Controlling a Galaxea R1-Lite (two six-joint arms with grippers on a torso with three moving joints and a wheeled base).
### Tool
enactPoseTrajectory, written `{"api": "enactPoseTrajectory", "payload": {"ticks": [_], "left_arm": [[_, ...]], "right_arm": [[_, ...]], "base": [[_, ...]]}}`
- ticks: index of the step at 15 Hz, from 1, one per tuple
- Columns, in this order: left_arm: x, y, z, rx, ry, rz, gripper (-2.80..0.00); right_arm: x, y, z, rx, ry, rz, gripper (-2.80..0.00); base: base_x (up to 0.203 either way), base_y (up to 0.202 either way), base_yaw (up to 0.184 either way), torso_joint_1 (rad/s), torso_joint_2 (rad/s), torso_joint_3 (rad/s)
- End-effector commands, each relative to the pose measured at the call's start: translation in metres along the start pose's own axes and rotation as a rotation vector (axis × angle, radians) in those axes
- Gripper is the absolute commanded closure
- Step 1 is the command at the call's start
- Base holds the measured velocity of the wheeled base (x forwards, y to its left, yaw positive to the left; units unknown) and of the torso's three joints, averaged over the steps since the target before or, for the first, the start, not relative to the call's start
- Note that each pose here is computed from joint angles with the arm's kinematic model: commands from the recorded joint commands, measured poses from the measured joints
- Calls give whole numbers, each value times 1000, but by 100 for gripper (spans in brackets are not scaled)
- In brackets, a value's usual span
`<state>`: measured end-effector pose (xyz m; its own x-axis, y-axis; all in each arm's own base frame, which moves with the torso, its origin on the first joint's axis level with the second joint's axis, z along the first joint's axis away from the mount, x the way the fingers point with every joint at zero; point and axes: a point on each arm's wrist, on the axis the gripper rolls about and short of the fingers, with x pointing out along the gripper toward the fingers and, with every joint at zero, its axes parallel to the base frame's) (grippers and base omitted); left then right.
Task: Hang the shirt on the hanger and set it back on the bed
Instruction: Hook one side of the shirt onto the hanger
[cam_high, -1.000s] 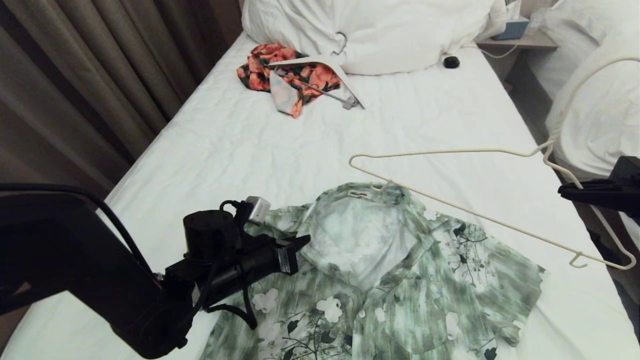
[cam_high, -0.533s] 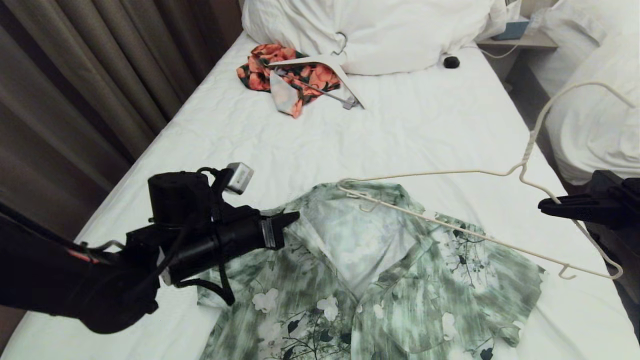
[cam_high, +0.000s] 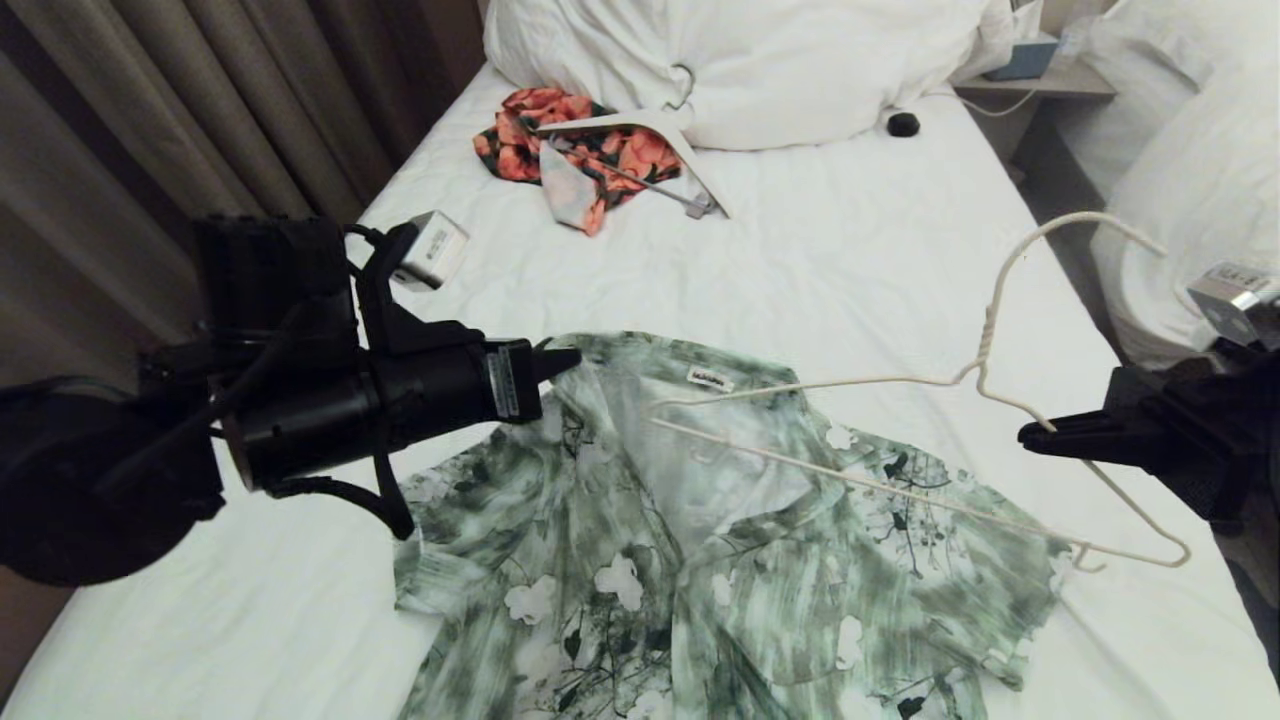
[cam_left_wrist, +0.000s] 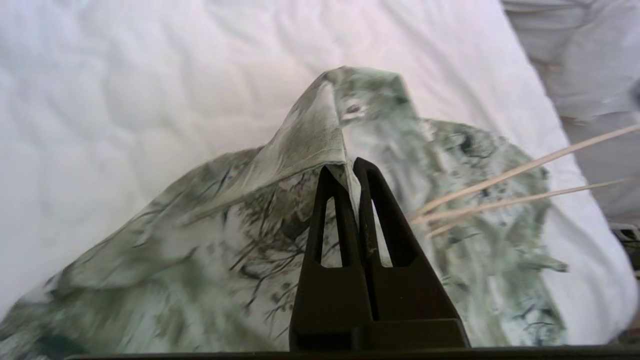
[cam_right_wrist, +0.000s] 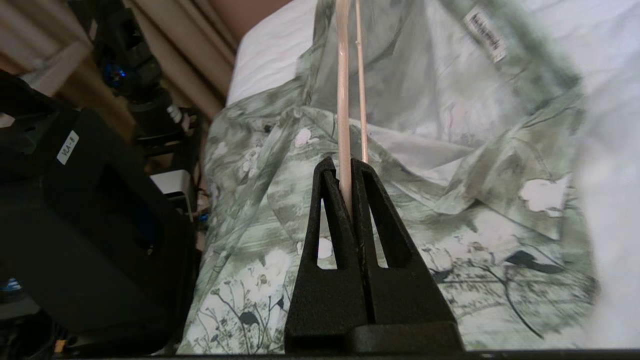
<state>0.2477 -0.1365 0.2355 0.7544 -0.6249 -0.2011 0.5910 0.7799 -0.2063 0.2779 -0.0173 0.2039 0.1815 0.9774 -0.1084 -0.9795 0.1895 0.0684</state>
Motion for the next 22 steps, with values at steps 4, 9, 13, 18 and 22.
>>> {"api": "enactPoseTrajectory", "payload": {"ticks": [4, 9, 13, 18, 22], "left_arm": [[3, -32, 15, 27, -49, -50, 0], [22, -83, 12, 53, -41, -160, 0], [49, -138, -6, 81, -6, -211, 0], [74, -175, -15, 94, 3, -283, 0], [92, -203, -34, 111, 33, -334, 0]], "right_arm": [[33, -32, -17, 58, 24, 94, 0], [53, -39, -16, 43, 32, 149, 0], [50, -37, -12, 28, 28, 141, 0], [44, -23, -6, 6, 21, 135, 0], [45, -27, -9, -13, 18, 133, 0]], "base": [[0, 0, 0, 0, 0, 0], [0, 0, 0, 0, 0, 0], [0, 0, 0, 0, 0, 0], [0, 0, 0, 0, 0, 0], [0, 0, 0, 0, 0, 0]]}}
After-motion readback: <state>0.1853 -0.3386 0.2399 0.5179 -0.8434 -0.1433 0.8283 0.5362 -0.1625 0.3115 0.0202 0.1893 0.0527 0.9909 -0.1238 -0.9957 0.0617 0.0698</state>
